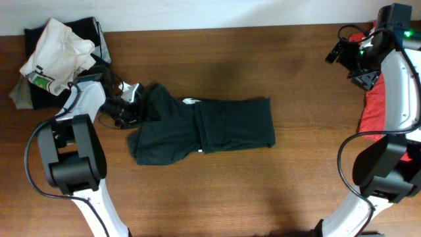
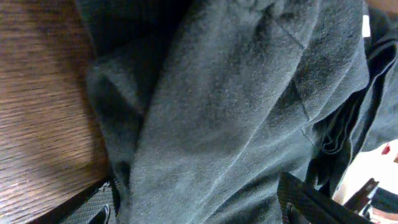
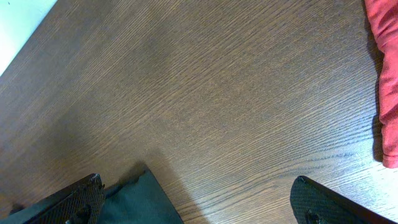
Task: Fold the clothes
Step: 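Grasp the band's left end with the left gripper and fold it rightward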
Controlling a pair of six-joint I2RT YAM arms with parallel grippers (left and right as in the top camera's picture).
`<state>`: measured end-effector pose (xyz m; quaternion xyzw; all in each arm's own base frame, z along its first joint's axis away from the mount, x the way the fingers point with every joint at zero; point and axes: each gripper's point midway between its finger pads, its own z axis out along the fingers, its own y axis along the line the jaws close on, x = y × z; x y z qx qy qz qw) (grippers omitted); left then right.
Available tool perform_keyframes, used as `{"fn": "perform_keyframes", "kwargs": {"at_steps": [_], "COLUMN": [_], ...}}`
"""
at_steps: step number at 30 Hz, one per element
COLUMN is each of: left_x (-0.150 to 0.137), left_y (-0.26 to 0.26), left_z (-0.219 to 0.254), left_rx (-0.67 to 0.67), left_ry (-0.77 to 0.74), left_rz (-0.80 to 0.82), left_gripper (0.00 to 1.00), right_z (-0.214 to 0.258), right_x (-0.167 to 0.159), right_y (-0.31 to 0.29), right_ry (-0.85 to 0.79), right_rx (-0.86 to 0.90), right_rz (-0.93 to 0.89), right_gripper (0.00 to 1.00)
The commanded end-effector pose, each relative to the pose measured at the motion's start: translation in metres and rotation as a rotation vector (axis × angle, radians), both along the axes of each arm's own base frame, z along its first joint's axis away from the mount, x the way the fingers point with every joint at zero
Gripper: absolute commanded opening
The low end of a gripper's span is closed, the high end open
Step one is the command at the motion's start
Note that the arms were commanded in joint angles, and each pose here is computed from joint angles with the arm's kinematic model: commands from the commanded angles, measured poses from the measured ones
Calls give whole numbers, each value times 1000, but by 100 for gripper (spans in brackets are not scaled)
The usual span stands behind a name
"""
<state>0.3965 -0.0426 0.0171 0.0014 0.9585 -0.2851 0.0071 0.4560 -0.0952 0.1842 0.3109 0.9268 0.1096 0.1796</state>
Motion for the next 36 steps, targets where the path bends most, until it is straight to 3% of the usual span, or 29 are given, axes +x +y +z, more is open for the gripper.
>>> {"fn": "perform_keyframes", "kwargs": {"at_steps": [1, 4, 5, 6, 7, 11, 14, 21, 25, 36], "left_x": [-13, -14, -14, -14, -15, -15, -16, 25, 29, 18], "left_y": [-9, -18, -22, -24, -26, -20, 58, 125, 97, -54], "left_z": [-23, -23, -22, -22, -22, -26, -28, 70, 115, 118], "left_rx": [42, 42, 35, 36, 36, 87, 409, 474, 471, 438], "left_ry": [62, 59, 58, 58, 58, 63, 180, 104, 70, 26], "left_rz": [-37, -61, -68, -73, -80, -81, 121, 316, 261, -25], "left_gripper": [76, 36, 16, 5, 2, 1, 1, 1, 1, 1], "right_z": [10, 10, 10, 10, 10, 10, 10, 10, 10, 10], "right_x": [0, 1, 1, 1, 0, 0, 1, 1, 1, 1], "right_y": [-3, -3, -3, -3, -3, -3, -3, -3, -3, -3], "right_ry": [-22, -23, -23, -23, -22, -22, -23, -23, -23, -23], "right_rx": [-20, -20, -20, -20, -20, -20, -20, -20, -20, -20], "right_rz": [2, 2, 2, 2, 2, 2, 2, 2, 2, 2], "right_gripper": [99, 99, 99, 99, 99, 99, 99, 99, 99, 99]}}
